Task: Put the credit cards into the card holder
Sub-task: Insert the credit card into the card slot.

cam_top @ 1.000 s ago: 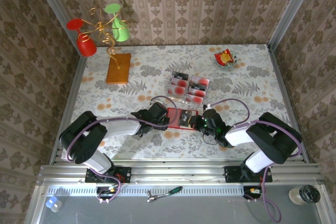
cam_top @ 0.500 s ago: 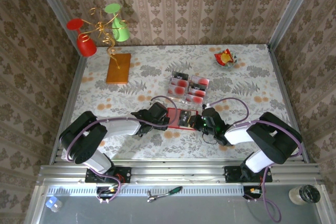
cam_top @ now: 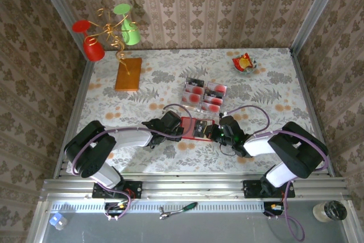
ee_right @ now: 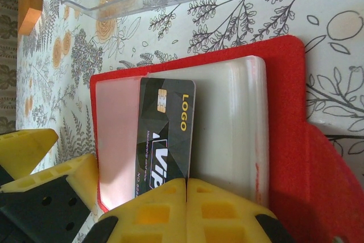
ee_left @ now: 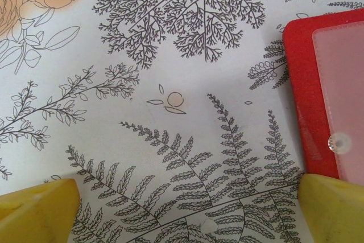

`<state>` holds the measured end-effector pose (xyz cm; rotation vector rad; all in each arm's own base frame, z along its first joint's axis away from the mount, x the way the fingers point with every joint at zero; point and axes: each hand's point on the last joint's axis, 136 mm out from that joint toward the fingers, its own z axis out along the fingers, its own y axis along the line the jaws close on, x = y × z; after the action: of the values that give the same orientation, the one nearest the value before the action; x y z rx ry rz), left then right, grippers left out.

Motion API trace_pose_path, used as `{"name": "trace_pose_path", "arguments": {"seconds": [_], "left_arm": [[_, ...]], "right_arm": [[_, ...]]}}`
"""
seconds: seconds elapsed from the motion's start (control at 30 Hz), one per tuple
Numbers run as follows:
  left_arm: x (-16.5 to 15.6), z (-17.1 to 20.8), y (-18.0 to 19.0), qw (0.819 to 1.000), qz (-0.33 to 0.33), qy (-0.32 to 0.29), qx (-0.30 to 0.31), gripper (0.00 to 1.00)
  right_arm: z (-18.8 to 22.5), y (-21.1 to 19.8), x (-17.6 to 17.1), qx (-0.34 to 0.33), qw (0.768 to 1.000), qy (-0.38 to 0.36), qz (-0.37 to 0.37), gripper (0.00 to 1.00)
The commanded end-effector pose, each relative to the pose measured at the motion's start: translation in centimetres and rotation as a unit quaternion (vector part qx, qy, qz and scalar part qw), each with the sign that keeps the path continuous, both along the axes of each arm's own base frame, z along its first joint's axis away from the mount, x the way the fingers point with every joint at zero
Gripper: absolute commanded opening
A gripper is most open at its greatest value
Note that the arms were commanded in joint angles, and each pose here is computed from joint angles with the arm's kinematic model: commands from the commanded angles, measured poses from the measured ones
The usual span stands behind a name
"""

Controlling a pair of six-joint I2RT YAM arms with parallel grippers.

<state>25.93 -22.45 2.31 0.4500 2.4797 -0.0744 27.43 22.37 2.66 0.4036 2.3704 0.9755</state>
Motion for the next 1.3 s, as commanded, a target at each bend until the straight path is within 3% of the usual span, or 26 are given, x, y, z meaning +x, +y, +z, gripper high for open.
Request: {"name": "trace_pose_path", "arguments": {"seconds": [0.0,1.27], "left_arm": [[-0.1,-0.2,0.2,1.000,0.004,0.006,0.012,1.00],[0.0,-0.1,0.1,1.000,0.004,0.004,0.013,1.00]], "right_arm": [[-1.8,-0.6,-1.3,-0.031,0.999,0.037,0.017,0.00],[-2.9,-1.2,-1.9,-0.034,0.996,0.084,0.026,0.00]]}}
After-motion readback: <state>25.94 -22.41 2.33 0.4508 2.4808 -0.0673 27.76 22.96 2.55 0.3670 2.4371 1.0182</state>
